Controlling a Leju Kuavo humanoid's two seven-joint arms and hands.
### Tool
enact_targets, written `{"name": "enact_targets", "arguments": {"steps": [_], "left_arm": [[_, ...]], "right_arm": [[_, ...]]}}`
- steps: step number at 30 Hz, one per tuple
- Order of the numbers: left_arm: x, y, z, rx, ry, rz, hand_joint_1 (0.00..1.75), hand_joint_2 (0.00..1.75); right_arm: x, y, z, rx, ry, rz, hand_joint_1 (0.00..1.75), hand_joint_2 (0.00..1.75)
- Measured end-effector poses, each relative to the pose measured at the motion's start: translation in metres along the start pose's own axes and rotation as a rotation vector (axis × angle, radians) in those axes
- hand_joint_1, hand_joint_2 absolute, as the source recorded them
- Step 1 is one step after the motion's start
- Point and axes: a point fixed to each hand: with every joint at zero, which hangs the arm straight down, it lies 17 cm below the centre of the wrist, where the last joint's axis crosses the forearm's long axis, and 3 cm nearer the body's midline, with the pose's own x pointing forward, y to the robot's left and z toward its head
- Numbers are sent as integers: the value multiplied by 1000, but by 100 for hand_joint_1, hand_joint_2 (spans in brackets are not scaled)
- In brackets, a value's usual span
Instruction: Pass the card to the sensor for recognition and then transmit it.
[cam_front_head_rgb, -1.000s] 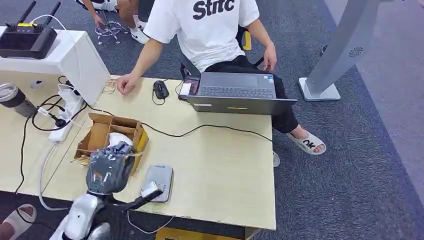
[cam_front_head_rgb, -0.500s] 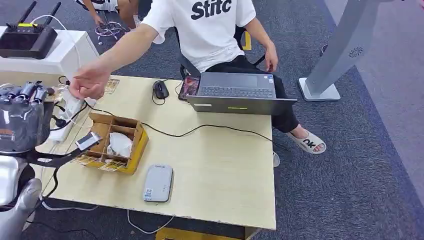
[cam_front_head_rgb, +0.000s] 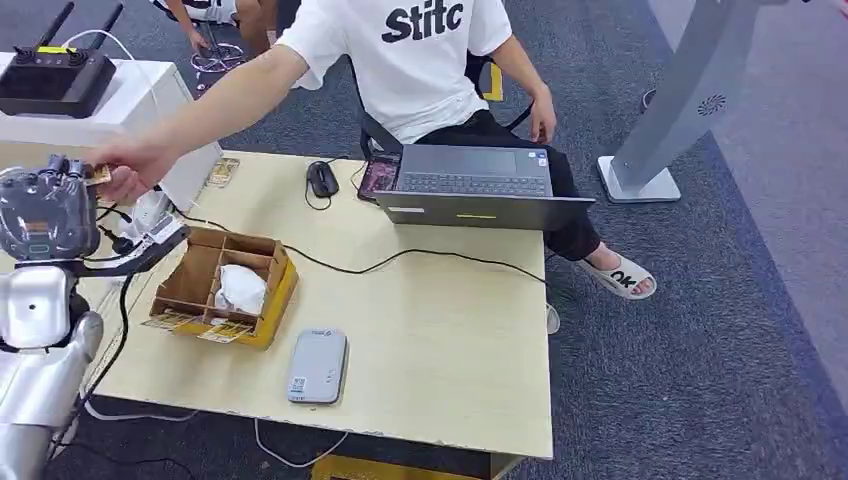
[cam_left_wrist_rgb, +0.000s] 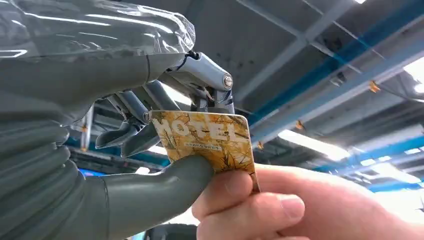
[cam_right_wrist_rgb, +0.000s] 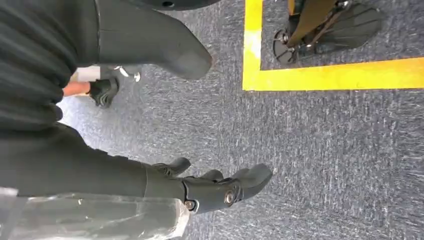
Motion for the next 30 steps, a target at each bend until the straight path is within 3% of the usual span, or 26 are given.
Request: {"name": "enact_targets", "arguments": {"steps": [1,2,9,22,25,26,28,30], "left_arm": [[3,-2,-1,-7,-1,2,175,175],[8,-4,-2,-14,-6,5,0,175],[34,2,-11,-12,-9,50,0,175],[39,5,-13,-4,-14,66,0,175],[75,37,-11,65,-52,273,0,175],[100,56,7,73,-94,392,0,175],[154,93,94,82,-231,535,0,175],[161,94,117,48,-250,572,0,175]], "right_arm": [[0,0,0,-1,1,1,0,175],[0,0,0,-2,1,2,0,175],[4,0,0,-1,-23,7,0,175],[5,0,0,-1,-28,7,0,175],[7,0,0,-5,-40,19,0,175],[5,1,1,-7,-33,7,0,175],[-5,4,3,-14,12,-34,0,175],[-7,5,4,-14,17,-45,0,175]]}}
